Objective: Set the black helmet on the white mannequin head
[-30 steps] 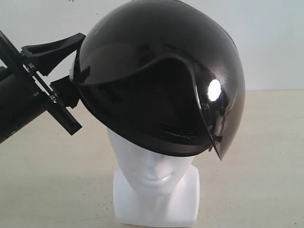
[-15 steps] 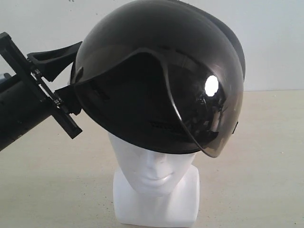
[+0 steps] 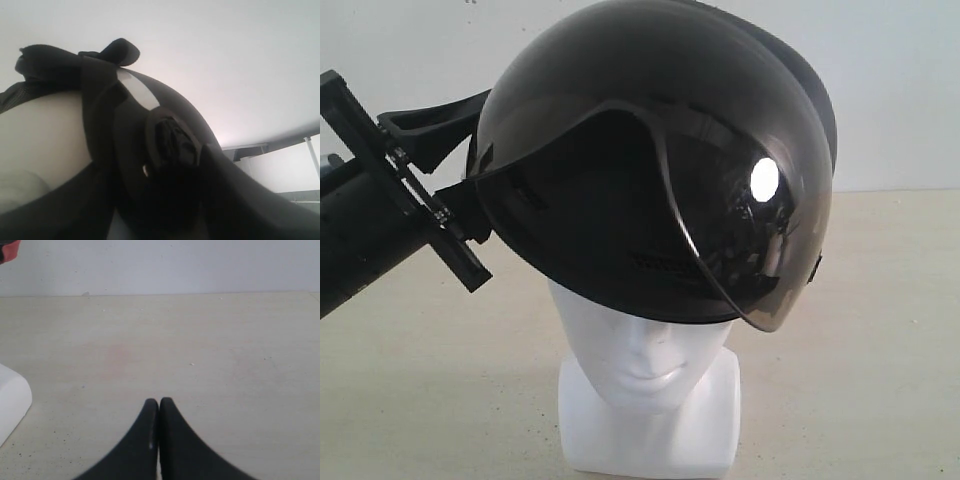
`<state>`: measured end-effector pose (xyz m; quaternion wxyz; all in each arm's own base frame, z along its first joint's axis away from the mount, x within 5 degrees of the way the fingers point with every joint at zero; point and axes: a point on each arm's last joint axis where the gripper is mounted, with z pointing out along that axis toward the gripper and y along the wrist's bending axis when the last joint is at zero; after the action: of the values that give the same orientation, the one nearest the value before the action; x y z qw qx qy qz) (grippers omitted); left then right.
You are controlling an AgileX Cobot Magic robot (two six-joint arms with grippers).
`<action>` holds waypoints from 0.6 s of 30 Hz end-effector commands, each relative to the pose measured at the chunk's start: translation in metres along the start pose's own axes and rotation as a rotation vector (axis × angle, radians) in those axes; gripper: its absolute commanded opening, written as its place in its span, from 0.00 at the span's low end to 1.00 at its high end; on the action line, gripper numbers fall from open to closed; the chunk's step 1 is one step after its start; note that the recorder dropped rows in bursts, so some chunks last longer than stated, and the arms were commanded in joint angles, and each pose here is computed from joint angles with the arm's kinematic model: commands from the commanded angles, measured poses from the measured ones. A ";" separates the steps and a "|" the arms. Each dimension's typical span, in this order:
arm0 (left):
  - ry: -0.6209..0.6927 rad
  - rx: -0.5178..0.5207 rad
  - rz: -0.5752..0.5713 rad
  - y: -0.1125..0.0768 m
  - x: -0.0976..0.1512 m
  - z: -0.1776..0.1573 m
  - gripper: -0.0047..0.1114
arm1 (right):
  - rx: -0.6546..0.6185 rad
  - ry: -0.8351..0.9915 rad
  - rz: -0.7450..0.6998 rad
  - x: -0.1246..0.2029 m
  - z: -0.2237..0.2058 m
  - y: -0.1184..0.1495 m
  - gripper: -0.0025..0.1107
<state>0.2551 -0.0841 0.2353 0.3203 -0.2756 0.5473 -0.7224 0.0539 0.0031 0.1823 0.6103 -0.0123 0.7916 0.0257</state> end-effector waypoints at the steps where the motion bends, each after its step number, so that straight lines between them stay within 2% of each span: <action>1: -0.052 -0.149 0.089 0.026 -0.009 -0.010 0.08 | 0.010 -0.010 -0.010 -0.001 0.000 -0.001 0.02; 6: -0.053 -0.148 0.069 0.026 -0.009 -0.010 0.09 | 0.010 -0.010 -0.010 -0.001 0.000 -0.001 0.02; 13: -0.053 -0.148 0.067 0.026 -0.009 -0.010 0.35 | 0.010 -0.010 -0.010 -0.001 0.000 -0.001 0.02; 18: -0.053 -0.148 0.067 0.026 -0.009 -0.010 0.42 | 0.010 -0.010 -0.010 -0.001 0.000 -0.001 0.02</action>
<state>0.2551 -0.0838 0.2352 0.3206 -0.2748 0.5482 -0.7220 0.0539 0.0031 0.1823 0.6103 -0.0123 0.7916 0.0257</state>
